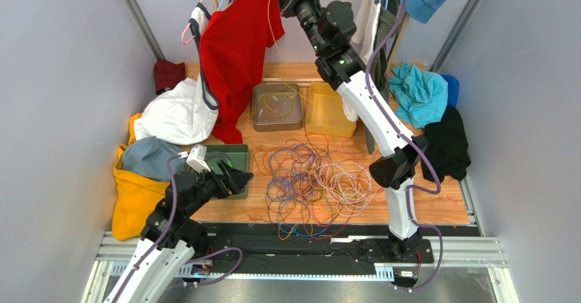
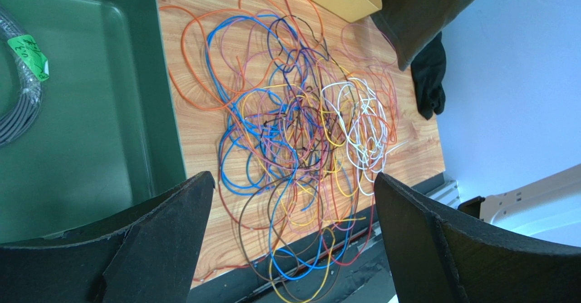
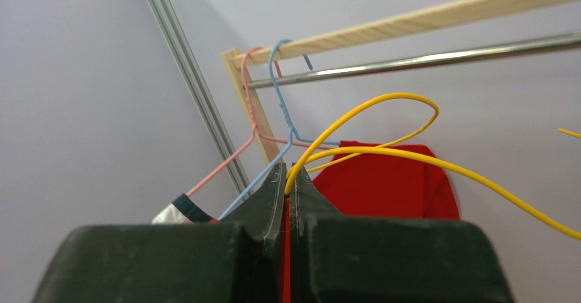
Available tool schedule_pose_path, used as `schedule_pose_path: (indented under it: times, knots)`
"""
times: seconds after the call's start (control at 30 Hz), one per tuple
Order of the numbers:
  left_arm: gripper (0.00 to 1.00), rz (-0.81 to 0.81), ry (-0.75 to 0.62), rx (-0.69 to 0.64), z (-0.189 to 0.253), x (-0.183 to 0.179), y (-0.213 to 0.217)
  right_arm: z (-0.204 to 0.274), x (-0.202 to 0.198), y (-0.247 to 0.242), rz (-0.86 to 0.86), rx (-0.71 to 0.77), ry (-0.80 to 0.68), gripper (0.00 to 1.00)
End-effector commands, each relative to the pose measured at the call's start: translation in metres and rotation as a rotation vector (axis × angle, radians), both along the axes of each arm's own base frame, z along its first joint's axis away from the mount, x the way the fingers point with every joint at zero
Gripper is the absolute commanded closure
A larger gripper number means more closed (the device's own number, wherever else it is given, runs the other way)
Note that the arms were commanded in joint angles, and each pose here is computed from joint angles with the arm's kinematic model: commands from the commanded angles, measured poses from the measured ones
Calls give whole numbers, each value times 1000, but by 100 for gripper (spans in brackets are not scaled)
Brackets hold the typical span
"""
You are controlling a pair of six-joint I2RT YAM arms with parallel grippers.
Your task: Untangle the cables
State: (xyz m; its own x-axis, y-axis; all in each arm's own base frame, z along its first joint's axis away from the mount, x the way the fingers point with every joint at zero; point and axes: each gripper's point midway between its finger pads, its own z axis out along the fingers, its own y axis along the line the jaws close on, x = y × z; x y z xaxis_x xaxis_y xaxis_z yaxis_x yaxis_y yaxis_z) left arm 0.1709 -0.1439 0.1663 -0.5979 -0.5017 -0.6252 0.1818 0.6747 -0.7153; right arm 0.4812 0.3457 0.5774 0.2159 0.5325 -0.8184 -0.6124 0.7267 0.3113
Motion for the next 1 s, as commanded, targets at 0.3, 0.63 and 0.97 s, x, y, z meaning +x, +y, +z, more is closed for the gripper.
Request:
schedule_pose_path:
  times: [0.3, 0.63, 0.97]
  knots:
    - [4, -28, -45, -13, 10, 2, -5, -38, 38, 9, 30, 44, 8, 100]
    - [4, -32, -32, -26, 5, 6, -10, 24, 8, -2, 100, 188, -117, 100]
    - [4, -31, -36, -34, 6, 8, -10, 1, 16, 12, 164, 178, -83, 100]
